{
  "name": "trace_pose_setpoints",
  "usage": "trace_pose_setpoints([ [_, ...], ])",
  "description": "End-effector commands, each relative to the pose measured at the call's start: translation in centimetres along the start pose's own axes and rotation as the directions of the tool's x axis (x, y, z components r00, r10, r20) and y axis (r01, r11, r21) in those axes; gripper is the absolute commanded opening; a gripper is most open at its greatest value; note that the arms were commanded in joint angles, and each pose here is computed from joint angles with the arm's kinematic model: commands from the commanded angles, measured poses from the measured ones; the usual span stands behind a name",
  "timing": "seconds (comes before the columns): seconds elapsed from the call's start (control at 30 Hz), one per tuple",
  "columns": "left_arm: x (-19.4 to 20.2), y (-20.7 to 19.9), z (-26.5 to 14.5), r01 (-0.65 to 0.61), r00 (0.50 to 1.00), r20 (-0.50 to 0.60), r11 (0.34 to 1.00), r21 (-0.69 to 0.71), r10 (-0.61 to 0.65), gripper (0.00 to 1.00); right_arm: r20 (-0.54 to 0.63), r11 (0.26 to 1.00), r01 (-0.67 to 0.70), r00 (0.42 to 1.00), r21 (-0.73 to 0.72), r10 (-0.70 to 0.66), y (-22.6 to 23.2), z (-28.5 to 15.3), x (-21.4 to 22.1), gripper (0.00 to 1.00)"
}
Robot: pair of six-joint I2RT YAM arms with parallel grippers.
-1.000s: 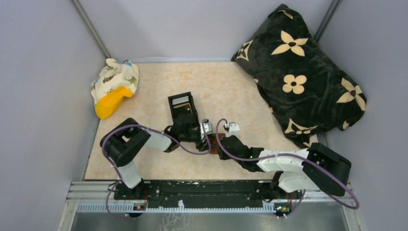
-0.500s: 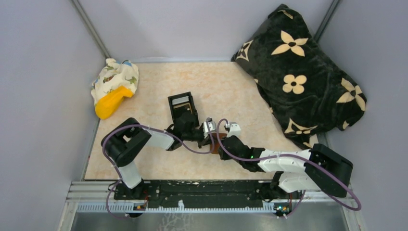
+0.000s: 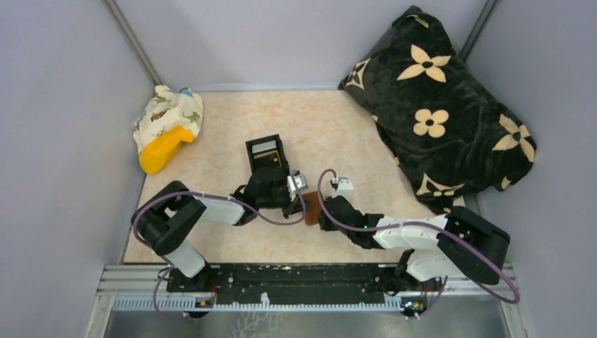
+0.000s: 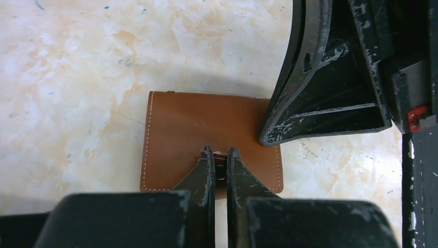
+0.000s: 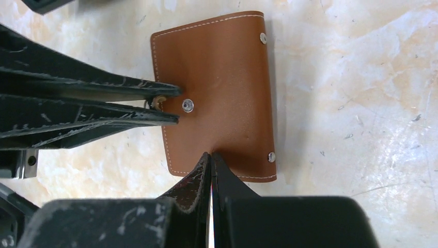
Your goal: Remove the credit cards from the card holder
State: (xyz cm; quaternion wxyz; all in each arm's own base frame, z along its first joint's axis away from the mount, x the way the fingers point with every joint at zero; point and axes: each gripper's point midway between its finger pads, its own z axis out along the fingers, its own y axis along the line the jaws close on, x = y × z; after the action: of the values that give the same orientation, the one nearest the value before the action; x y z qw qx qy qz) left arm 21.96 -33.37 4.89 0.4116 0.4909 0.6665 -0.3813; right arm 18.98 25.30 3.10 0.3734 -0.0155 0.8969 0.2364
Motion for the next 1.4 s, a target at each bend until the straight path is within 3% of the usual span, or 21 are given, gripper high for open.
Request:
trace_pose_setpoints([
  [0.0,-2.3,1.1,-1.1,0.02,0.997,0.08,0.999,-0.049,-0.016,0.0,-0.066,0.993,-0.007,0.998,0.118,0.015,-2.7,0.5,1.8,0.0],
  [0.43,-6.4,1.9,-4.0,0.079,0.969,0.24,0.992,-0.096,-0.055,0.0,-0.074,0.988,-0.054,0.995,0.143,0.065,-3.5,0.3,2.0,0.0],
  [0.47,-6.6,1.7,-4.2,0.087,0.967,0.247,0.992,-0.096,-0.061,0.03,-0.068,0.989,-0.051,0.996,0.139,0.061,-3.4,0.3,1.8,0.0],
  [0.53,-6.9,1.2,-4.6,0.089,0.964,0.259,0.993,-0.08,-0.066,0.19,-0.054,0.991,-0.04,0.997,0.128,0.047,-3.0,0.1,1.2,0.0],
  [0.7,-7.8,-1.5,-5.7,0.084,0.948,0.307,0.996,0.007,-0.082,0.47,-0.037,0.991,0.004,0.999,0.133,0.001,-2.7,-0.2,0.0,0.0],
  [0.8,-8.0,-2.4,-5.8,0.087,0.945,0.315,0.996,0.014,-0.087,0.52,-0.027,0.992,0.017,1.0,0.127,-0.013,-2.4,-0.3,-0.5,0.0],
  [1.03,-9.0,-3.2,-6.5,0.112,0.929,0.356,0.994,-0.003,-0.104,0.52,0.041,0.99,0.083,0.995,0.11,-0.088,-0.7,-1.4,-2.5,0.0],
  [1.1,-9.3,-2.7,-6.8,0.186,0.912,0.377,0.982,-0.034,-0.16,0.57,0.066,0.985,0.142,0.987,0.093,-0.148,0.3,-1.8,-3.4,0.0],
  [1.17,-8.9,-0.5,-6.8,0.331,0.886,0.386,0.933,-0.137,-0.258,0.61,0.09,0.979,0.191,0.976,0.072,-0.197,1.3,-2.0,-4.2,0.05],
  [1.2,-8.2,0.6,-6.9,0.44,0.857,0.382,0.877,-0.191,-0.346,0.61,0.106,0.975,0.213,0.97,0.063,-0.218,1.8,-2.1,-4.7,0.09],
  [1.37,-6.7,1.6,-8.1,0.537,0.825,0.398,0.776,-0.33,-0.402,0.61,0.198,0.965,0.255,0.945,0.056,-0.261,2.7,-2.9,-7.1,0.36],
])
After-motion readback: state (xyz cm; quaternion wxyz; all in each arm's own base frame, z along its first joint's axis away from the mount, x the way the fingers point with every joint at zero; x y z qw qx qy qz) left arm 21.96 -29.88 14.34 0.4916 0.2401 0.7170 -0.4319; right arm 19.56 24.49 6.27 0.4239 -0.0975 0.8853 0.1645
